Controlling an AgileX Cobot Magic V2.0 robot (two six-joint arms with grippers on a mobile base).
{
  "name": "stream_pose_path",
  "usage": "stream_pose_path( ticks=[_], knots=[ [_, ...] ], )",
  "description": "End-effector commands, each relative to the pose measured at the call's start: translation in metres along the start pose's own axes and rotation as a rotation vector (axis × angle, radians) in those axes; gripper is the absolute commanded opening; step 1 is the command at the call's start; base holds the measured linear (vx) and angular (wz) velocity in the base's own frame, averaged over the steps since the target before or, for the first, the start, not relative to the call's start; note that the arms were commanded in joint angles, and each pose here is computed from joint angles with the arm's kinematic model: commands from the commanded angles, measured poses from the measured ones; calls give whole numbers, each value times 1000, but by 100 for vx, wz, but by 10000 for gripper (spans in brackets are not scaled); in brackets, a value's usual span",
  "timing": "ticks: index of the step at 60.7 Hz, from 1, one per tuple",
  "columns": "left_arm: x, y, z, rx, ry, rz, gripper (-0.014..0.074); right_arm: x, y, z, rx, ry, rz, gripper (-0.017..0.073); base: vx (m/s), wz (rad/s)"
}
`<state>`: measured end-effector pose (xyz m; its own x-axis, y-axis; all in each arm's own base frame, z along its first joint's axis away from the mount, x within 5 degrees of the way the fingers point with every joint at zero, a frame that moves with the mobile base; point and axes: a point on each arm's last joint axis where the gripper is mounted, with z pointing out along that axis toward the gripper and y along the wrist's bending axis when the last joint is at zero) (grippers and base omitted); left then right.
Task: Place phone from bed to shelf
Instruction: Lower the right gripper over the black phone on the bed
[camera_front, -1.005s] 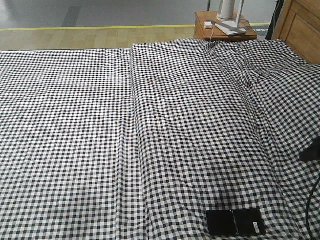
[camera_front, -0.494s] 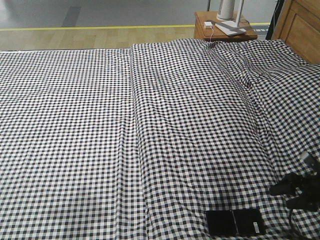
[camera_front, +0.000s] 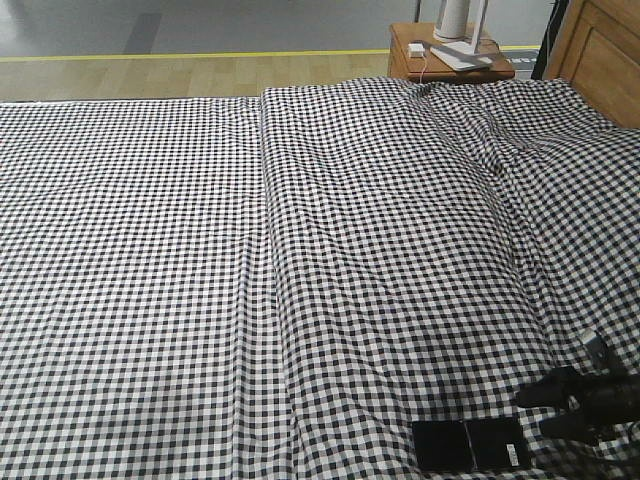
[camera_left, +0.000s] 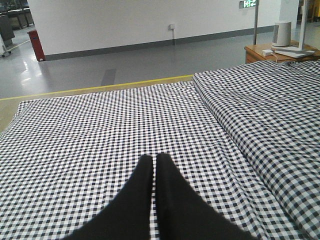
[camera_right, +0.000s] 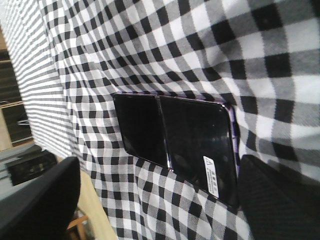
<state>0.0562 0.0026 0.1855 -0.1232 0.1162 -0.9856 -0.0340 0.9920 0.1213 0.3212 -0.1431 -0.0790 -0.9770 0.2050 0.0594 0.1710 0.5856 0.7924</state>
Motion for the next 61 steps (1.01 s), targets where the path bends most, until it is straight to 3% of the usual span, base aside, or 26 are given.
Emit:
stream_pose_path(
  ticks=[1, 16, 30, 61],
  knots=[
    [-14, 2, -3, -7, -108, -14, 1, -8, 16, -14, -58, -19, -56, 595, 0, 0],
    [-14, 2, -3, -7, -108, -14, 1, -6, 5, -7, -33, -21, -75, 595, 0, 0],
    [-14, 2, -3, -7, -108, -14, 1, -9, -1, 7, -59, -13, -61, 595, 0, 0],
    [-14, 2, -3, -7, -108, -14, 1, -14, 28, 62, -55, 129, -158, 595, 0, 0]
  ],
)
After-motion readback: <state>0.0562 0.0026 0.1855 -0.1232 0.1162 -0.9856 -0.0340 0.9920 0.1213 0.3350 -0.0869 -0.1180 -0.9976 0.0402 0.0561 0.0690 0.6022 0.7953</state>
